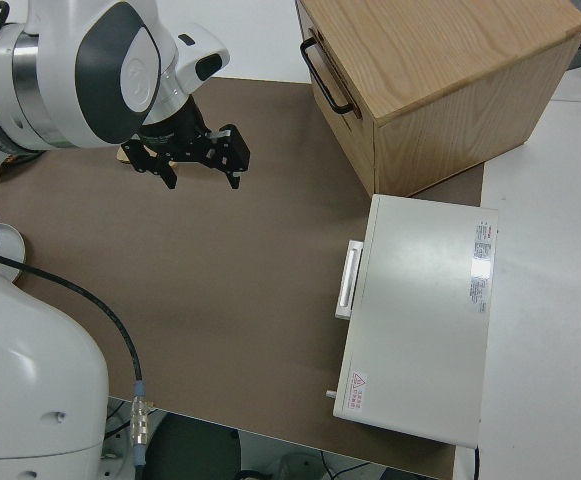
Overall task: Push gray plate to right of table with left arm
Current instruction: 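Move the left gripper to the edge of the gray plate nearest the robot's left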
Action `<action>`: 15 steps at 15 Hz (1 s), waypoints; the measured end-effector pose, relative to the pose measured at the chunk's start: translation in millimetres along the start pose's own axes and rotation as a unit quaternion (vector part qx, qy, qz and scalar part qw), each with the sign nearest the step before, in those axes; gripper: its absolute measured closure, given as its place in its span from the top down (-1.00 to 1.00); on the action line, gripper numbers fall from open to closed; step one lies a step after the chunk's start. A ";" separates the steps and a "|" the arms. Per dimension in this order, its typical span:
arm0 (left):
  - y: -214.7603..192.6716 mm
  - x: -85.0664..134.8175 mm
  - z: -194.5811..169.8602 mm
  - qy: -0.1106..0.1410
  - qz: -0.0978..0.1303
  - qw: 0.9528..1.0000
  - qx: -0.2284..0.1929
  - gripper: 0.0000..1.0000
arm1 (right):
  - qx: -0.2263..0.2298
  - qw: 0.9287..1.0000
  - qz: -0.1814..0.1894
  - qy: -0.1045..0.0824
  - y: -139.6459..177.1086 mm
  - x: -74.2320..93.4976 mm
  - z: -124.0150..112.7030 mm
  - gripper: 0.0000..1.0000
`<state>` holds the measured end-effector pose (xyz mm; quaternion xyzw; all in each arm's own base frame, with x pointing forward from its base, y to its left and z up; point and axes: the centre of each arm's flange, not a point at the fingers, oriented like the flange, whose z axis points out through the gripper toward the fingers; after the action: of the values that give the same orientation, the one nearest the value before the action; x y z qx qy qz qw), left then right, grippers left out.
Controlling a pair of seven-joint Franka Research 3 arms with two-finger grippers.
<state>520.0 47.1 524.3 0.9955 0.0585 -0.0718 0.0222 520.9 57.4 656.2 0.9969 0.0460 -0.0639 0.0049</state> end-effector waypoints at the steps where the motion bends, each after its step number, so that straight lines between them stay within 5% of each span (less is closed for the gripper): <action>1: -1.3 -4.4 13.0 0.002 -0.001 1.000 -0.002 0.98 | 0.000 1.000 0.000 0.000 0.0 0.0 0.0 0.97; 11: 13.9 -30.0 139.3 -0.010 0.014 1.000 0.001 0.92 | 0.000 1.000 0.000 0.000 0.0 0.0 0.0 0.97; 15: 18.5 -44.5 173.6 0.010 0.020 1.000 0.003 0.90 | 0.000 1.000 0.000 0.000 0.0 0.0 0.0 0.97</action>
<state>454.1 14.6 359.9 0.9972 0.0382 -0.0615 0.0203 520.9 57.4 656.2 0.9969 0.0460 -0.0639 0.0049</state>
